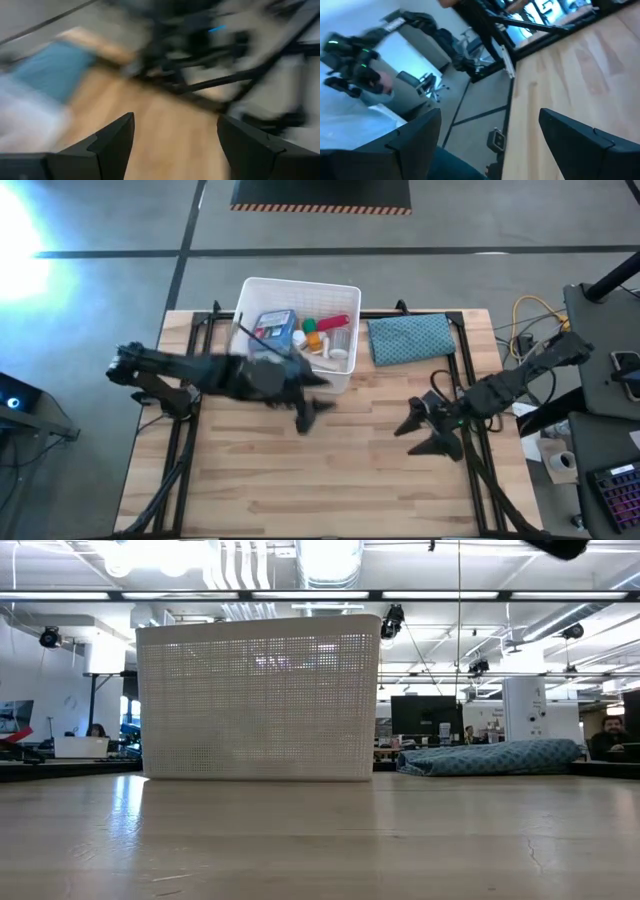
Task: Pick & place medical supplies in basket/bin
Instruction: Return to Home Position
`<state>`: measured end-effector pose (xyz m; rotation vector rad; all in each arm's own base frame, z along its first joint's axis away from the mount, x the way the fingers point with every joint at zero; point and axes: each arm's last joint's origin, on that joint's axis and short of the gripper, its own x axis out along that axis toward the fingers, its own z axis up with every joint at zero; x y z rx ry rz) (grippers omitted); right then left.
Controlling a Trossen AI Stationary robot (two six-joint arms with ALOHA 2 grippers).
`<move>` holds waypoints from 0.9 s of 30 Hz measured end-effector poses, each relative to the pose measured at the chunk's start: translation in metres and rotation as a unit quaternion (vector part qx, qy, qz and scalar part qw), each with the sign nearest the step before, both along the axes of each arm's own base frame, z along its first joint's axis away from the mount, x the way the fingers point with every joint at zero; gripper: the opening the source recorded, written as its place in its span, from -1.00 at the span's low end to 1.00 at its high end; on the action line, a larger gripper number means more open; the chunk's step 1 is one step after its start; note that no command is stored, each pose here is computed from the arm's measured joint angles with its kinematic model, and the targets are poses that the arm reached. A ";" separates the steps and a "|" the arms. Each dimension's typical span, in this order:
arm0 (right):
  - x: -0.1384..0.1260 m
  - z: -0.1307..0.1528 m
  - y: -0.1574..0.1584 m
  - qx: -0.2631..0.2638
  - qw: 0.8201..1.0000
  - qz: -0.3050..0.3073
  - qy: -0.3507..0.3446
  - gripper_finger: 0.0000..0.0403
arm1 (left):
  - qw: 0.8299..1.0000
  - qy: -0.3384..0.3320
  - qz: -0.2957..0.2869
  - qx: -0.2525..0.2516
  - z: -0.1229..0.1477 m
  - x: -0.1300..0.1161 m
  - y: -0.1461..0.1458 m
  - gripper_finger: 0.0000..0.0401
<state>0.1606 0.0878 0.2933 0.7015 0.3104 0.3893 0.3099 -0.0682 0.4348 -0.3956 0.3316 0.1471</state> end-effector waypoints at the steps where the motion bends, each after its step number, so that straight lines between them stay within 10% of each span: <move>1: -0.004 0.000 0.001 -0.001 1.000 0.001 -0.005 0.62 | 0.999 -0.032 -0.023 -0.002 -0.010 0.006 -0.004 0.31; 13: -0.028 -0.025 0.003 0.006 0.999 -0.020 -0.042 0.62 | 0.976 -0.210 -0.055 -0.028 -0.137 -0.031 0.013 0.31; 27: -0.080 -0.033 -0.044 -0.061 0.977 -0.097 -0.182 0.62 | 0.974 -0.212 -0.044 -0.060 -0.167 -0.171 0.063 0.31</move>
